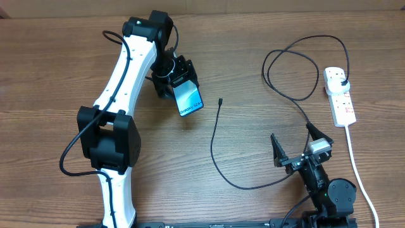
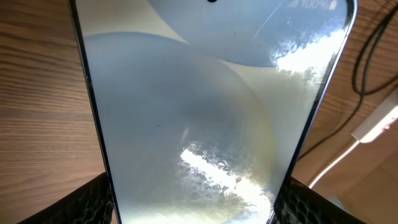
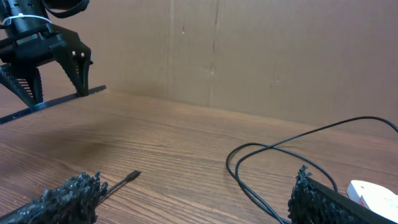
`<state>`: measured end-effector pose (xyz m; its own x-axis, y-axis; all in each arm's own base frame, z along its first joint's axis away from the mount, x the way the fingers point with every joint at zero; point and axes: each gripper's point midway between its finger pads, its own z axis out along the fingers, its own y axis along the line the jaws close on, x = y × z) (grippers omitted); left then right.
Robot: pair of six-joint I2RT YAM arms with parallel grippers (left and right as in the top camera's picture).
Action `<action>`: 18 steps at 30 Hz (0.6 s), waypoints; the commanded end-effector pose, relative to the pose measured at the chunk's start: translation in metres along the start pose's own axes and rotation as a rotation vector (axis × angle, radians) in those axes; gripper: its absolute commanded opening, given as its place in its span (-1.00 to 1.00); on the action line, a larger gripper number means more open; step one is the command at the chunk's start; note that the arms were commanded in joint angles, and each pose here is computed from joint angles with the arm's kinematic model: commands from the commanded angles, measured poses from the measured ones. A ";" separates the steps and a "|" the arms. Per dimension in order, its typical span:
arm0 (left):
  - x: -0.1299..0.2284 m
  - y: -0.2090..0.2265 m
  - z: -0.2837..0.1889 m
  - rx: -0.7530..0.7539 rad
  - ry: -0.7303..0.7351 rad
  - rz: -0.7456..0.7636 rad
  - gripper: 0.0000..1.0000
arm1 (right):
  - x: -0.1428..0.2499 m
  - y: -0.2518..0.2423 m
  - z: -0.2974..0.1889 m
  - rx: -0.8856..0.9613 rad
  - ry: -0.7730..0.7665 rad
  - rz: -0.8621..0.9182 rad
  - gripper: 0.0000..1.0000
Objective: Plug charger to phone and switch on socket
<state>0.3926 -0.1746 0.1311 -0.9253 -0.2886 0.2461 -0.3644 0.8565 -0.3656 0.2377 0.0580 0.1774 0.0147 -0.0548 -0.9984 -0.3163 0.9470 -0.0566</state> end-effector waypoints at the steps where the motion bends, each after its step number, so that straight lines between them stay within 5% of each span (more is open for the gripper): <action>1: 0.005 -0.016 -0.012 0.090 0.019 0.018 0.54 | 0.001 -0.001 0.000 0.005 -0.008 -0.004 1.00; 6: 0.010 -0.026 -0.015 0.159 0.059 0.013 0.54 | 0.000 0.008 0.000 -0.045 -0.011 0.002 1.00; 12: 0.017 -0.035 -0.019 0.226 0.108 -0.008 0.50 | 0.001 0.003 0.000 -0.016 -0.004 0.346 1.00; 18: 0.028 -0.047 -0.024 0.299 0.168 -0.012 0.53 | 0.001 0.004 0.000 -0.021 -0.004 0.396 1.00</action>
<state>0.3852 -0.1991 0.1528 -0.8968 -0.2417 0.3705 -0.4153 0.7483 -0.5173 0.2366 0.0611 0.1774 -0.0905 0.2450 -0.9653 -0.3222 0.9099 0.2612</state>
